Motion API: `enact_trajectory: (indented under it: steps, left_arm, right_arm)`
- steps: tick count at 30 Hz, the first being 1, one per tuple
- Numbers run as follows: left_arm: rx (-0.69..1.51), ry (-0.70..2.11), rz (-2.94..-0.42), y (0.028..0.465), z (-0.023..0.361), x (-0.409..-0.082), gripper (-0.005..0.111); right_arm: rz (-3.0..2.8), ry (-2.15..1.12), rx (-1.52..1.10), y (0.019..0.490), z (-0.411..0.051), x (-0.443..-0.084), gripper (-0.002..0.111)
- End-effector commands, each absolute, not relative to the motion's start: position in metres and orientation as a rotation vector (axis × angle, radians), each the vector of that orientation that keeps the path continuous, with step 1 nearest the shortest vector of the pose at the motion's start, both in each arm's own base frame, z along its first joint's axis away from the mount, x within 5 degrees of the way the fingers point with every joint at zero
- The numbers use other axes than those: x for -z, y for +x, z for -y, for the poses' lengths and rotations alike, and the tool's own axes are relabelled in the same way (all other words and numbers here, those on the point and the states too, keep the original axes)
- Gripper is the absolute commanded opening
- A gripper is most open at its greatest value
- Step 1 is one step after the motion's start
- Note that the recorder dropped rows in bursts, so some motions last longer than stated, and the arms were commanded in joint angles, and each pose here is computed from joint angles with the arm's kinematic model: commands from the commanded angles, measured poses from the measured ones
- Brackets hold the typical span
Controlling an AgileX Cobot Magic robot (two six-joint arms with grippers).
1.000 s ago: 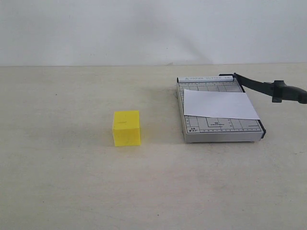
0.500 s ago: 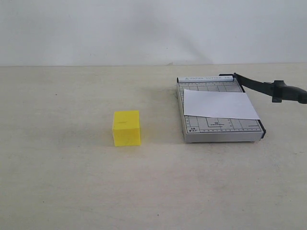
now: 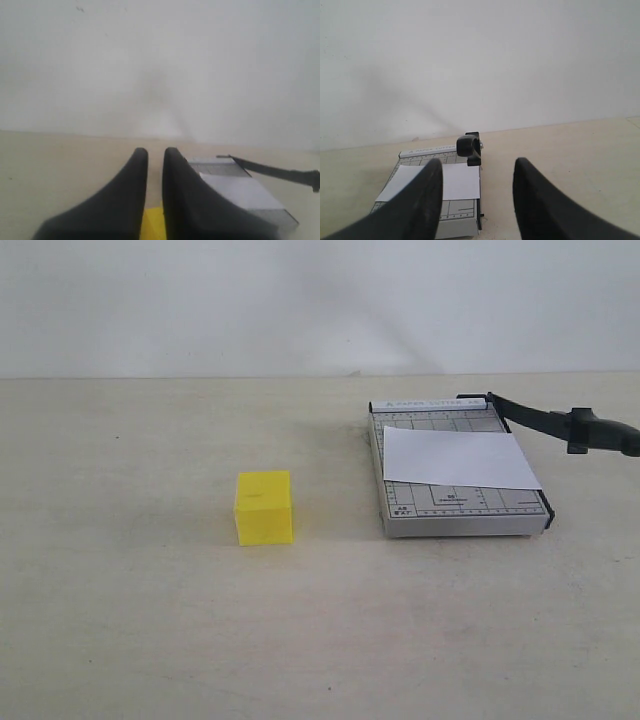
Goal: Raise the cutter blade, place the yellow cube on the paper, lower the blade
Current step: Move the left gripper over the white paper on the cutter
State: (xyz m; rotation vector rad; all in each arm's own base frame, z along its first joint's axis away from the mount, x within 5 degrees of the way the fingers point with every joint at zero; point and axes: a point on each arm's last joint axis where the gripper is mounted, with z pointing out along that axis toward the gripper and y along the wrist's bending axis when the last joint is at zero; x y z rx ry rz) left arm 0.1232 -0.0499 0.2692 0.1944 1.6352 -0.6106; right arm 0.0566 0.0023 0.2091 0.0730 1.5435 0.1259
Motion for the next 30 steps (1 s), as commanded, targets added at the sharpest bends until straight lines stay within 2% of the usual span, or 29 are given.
enact_trajectory:
  steps: [1, 6, 12, 18, 24, 30]
  left_arm:
    - [0.735, 0.406, -1.760, 0.188, 0.077, -0.272, 0.013]
    - [0.751, 0.594, -1.846, 0.251, 0.125, -0.259, 0.013]
    - [0.624, 0.799, -1.912, 0.298, 0.207, -0.235, 0.013]
    - [0.639, 0.862, -1.907, 0.329, 0.275, -0.215, 0.013]
    - [0.663, 0.892, -1.868, 0.354, 0.321, -0.197, 0.013]
    - [0.634, 0.937, -1.861, 0.367, 0.351, -0.169, 0.013]
  right_arm:
    - [-1.532, 0.073, -0.123, 0.056, -0.002, -0.209, 0.043]
    - [-1.532, 0.073, -0.123, 0.056, -0.002, -0.209, 0.043]
    - [-1.532, 0.073, -0.123, 0.056, -0.002, -0.209, 0.043]
    - [-1.532, 0.073, -0.123, 0.056, -0.002, -0.209, 0.043]
    - [-1.532, 0.073, -0.123, 0.056, -0.002, -0.209, 0.043]
    - [-1.532, 0.073, -0.123, 0.056, -0.002, -0.209, 0.043]
